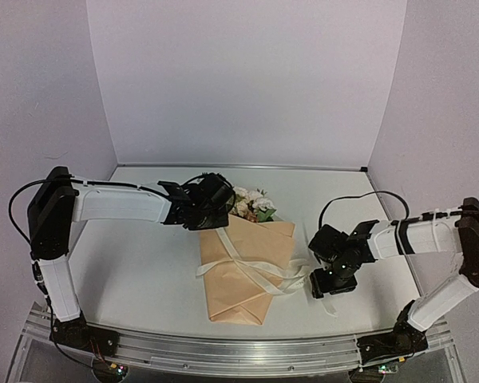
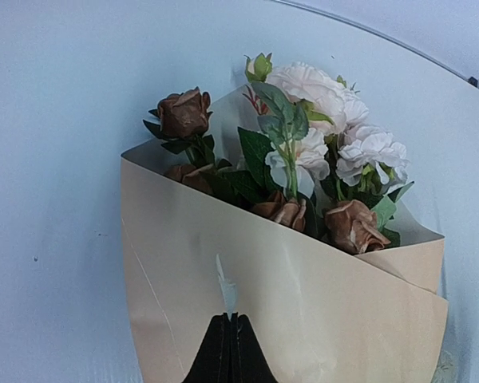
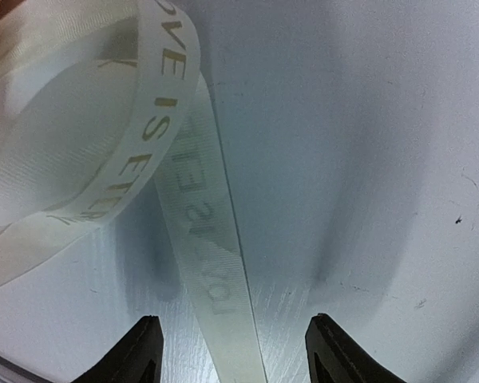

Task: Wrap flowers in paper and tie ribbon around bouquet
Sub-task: Adjust the ribbon on the folded bouquet.

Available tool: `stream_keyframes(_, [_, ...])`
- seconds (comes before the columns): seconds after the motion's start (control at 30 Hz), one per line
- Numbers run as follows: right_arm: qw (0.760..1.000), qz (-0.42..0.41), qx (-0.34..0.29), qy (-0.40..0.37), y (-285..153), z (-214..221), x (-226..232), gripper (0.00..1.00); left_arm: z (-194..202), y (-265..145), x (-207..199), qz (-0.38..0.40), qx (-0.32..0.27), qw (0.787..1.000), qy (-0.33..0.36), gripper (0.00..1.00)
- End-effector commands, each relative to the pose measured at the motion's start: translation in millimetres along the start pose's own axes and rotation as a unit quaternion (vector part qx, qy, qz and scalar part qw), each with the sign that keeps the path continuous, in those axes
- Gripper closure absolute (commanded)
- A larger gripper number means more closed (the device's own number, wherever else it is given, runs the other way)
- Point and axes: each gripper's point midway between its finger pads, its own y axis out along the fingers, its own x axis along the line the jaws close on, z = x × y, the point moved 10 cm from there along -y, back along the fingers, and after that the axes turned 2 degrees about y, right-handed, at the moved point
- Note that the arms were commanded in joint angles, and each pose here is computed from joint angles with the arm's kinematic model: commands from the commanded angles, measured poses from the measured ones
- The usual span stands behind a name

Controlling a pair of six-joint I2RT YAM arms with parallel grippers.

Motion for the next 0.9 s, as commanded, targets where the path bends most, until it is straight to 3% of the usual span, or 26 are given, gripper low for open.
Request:
stream_keyframes(0.0, [0.999,0.04,-0.016,-0.011,7.1,-11.0,8.0,0.36,-21.0,-17.4,6.6,0.026,-0.03,0.999,-0.013,1.0])
stream_keyframes(0.2, [0.998,0.066,-0.002,-0.013,20.2,-10.6,13.5,0.45,-24.7,-18.3,19.2,0.034,-0.031,0.999,-0.019,1.0])
stream_keyframes(0.53, [0.994,0.107,0.006,0.001,30.8,-7.2,5.6,0.99,-36.1,-19.6,41.7,0.043,-0.043,0.998,-0.032,1.0])
stream_keyframes(0.87, [0.993,0.101,0.029,0.054,21.5,-23.8,-11.1,1.0,-48.8,-22.2,75.6,0.021,-0.055,0.997,-0.048,1.0])
